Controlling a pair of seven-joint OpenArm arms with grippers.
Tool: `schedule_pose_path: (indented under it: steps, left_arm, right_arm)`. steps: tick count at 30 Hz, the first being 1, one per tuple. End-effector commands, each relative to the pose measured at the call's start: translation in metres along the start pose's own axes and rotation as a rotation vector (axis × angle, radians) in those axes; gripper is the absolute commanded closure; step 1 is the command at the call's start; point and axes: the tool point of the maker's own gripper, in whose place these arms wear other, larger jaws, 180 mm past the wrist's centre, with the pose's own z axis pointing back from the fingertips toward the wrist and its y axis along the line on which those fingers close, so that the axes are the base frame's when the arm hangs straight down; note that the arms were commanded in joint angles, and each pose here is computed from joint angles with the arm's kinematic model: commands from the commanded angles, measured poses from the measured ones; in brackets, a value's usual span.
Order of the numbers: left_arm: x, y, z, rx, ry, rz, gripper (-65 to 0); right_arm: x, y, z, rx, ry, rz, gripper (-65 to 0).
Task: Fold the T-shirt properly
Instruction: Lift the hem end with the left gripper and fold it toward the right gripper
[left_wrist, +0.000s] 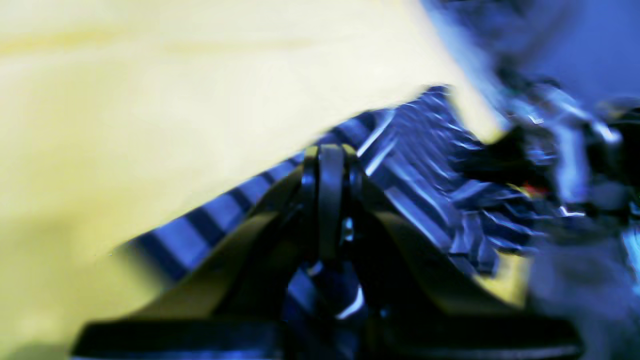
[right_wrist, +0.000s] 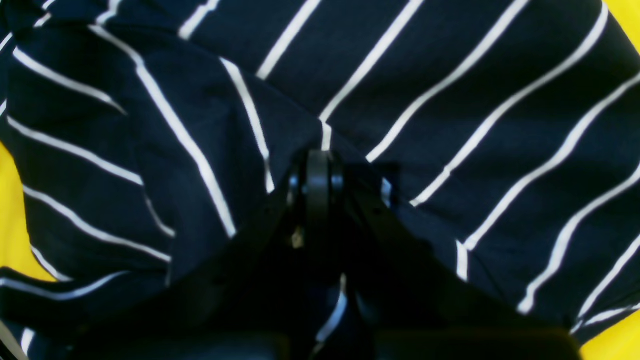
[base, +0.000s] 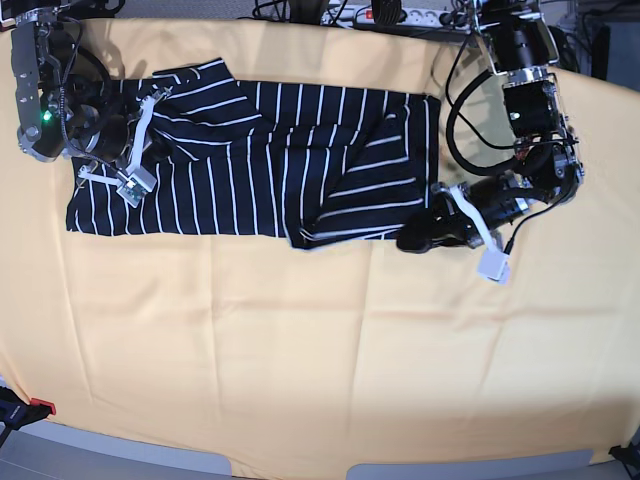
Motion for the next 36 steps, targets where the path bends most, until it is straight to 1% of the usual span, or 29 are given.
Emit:
schedule_pose_path:
  steps: [1, 2, 3, 5, 7, 10, 12, 15, 17, 21, 23, 25, 31, 32, 36]
  left_arm:
    - [0.016, 0.002, 0.002, 0.017, -0.048, -0.020, 0.0]
    - [0.015, 0.006, 0.003, 0.042, -0.043, -0.017, 0.0]
    - [0.014, 0.007, 0.003, 0.048, -0.040, -0.016, 0.0]
    - [0.013, 0.002, 0.002, 0.023, -0.048, -0.003, 0.0]
    - [0.010, -0.008, -0.001, -0.025, -0.052, 0.019, 0.0]
    - [0.002, -0.032, -0.008, -0.137, -0.056, 0.066, 0.0]
    - [-0.008, -0.056, -0.015, -0.241, -0.037, 0.066, 0.0]
    - [-0.020, -0.097, -0.025, -0.412, -0.039, 0.083, 0.0]
    - [-0.028, -0.119, -0.032, -0.490, -0.033, 0.117, 0.0]
    - [-0.036, -0.151, -0.046, -0.585, -0.017, 0.143, 0.0]
    - [-0.030, -0.164, -0.050, -0.633, -0.044, 0.160, 0.0]
    - [-0.030, -0.176, -0.054, -0.671, -0.042, 0.165, 0.0]
    - [-0.059, -0.204, -0.060, -0.752, 0.103, 0.124, 0.0]
    - [-0.062, -0.205, -0.059, -0.756, 0.118, 0.119, -3.4]
    - [-0.071, -0.204, -0.056, -0.757, 0.162, 0.104, -26.2]
  right_arm:
    - [0.008, -0.003, 0.005, -0.002, -0.028, 0.016, 0.0]
    - [0.008, -0.003, 0.005, -0.002, -0.029, 0.016, 0.0]
    - [0.008, -0.004, 0.005, -0.003, -0.029, 0.016, 0.0]
    - [0.009, -0.003, 0.005, -0.003, -0.029, 0.016, 0.0]
    - [0.009, -0.003, 0.005, -0.003, -0.029, 0.016, 0.0]
    - [0.009, -0.003, 0.005, -0.003, -0.029, 0.016, 0.0]
    - [0.009, -0.004, 0.005, -0.003, -0.030, 0.016, 0.0]
    - [0.010, -0.002, 0.005, 0.004, -0.035, 0.013, 0.0]
    - [0.010, -0.001, 0.005, 0.008, -0.039, 0.011, 0.0]
    - [0.010, -0.001, 0.005, 0.008, -0.038, 0.011, 0.0]
    - [0.010, -0.002, 0.005, 0.007, -0.037, 0.011, 0.0]
    - [0.010, -0.001, 0.005, 0.008, -0.038, 0.011, 0.0]
    - [0.010, -0.001, 0.005, 0.013, -0.039, 0.023, 0.0]
    - [0.010, 0.000, 0.005, 0.016, -0.038, 0.028, 0.0]
    - [0.010, 0.000, 0.005, 0.016, -0.038, 0.029, 0.0]
